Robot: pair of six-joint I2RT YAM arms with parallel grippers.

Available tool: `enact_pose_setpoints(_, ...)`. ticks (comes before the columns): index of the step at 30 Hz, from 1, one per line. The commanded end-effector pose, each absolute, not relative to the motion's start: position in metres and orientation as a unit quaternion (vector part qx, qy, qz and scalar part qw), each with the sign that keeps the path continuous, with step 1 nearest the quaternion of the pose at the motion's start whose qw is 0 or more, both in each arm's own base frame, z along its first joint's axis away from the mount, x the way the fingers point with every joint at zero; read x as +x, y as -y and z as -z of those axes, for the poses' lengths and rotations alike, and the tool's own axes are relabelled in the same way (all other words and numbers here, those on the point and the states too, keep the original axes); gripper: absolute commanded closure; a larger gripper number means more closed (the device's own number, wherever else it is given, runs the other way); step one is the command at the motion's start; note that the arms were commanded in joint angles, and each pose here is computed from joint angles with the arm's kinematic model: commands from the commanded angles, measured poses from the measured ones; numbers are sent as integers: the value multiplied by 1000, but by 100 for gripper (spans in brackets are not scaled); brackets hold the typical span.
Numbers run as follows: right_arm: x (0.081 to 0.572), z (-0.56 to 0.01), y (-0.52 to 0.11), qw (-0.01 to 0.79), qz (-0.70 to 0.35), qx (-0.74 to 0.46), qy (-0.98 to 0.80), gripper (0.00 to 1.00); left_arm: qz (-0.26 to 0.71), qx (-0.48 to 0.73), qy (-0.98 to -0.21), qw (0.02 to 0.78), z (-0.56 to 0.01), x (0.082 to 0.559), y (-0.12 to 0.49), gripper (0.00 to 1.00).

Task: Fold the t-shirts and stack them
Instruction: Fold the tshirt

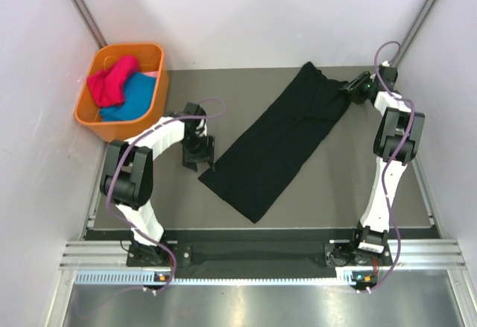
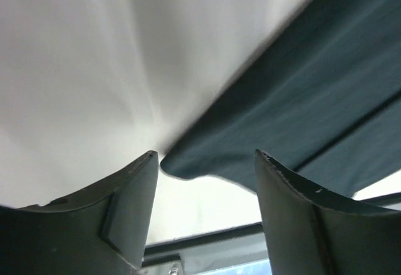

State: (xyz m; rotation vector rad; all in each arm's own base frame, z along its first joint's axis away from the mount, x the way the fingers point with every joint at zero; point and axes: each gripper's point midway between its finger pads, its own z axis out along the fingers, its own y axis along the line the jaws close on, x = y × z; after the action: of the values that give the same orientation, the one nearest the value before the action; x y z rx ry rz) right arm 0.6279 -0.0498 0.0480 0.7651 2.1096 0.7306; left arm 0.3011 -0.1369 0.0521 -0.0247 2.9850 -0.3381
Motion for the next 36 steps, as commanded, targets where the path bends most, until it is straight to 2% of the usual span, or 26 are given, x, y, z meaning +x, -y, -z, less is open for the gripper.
enact_pose_setpoints(1,629,-46,45,367,-300,288,-832,57,107,-23,-993,39,-47,267,127,34)
enact_pose_setpoints(5,628,-43,44,365,-304,290,-831,57,123,-37,-991,27,-32,252,130,39)
enact_pose_setpoints(8,631,-39,43,362,-311,297,-827,58,125,-35,-991,23,-22,252,132,50)
enact_pose_setpoints(10,633,-40,42,367,-311,297,-825,60,126,-33,-991,17,-17,254,133,72)
enact_pose_setpoints(12,637,-45,39,378,-311,289,-823,72,119,-40,-992,12,-15,254,132,100)
enact_pose_setpoints(13,638,-43,38,378,-308,287,-824,76,116,-42,-992,14,-17,254,130,100)
enact_pose_setpoints(14,639,-43,38,380,-304,288,-825,85,113,-47,-992,18,-18,253,129,100)
enact_pose_setpoints(17,645,-47,38,391,-306,291,-818,94,106,-70,-991,33,-24,244,123,100)
enact_pose_setpoints(29,682,-62,2,442,-333,279,-784,94,148,-184,-970,59,-25,158,152,100)
enact_pose_setpoints(36,702,-59,-34,463,-358,285,-759,95,196,-223,-950,98,-26,137,192,100)
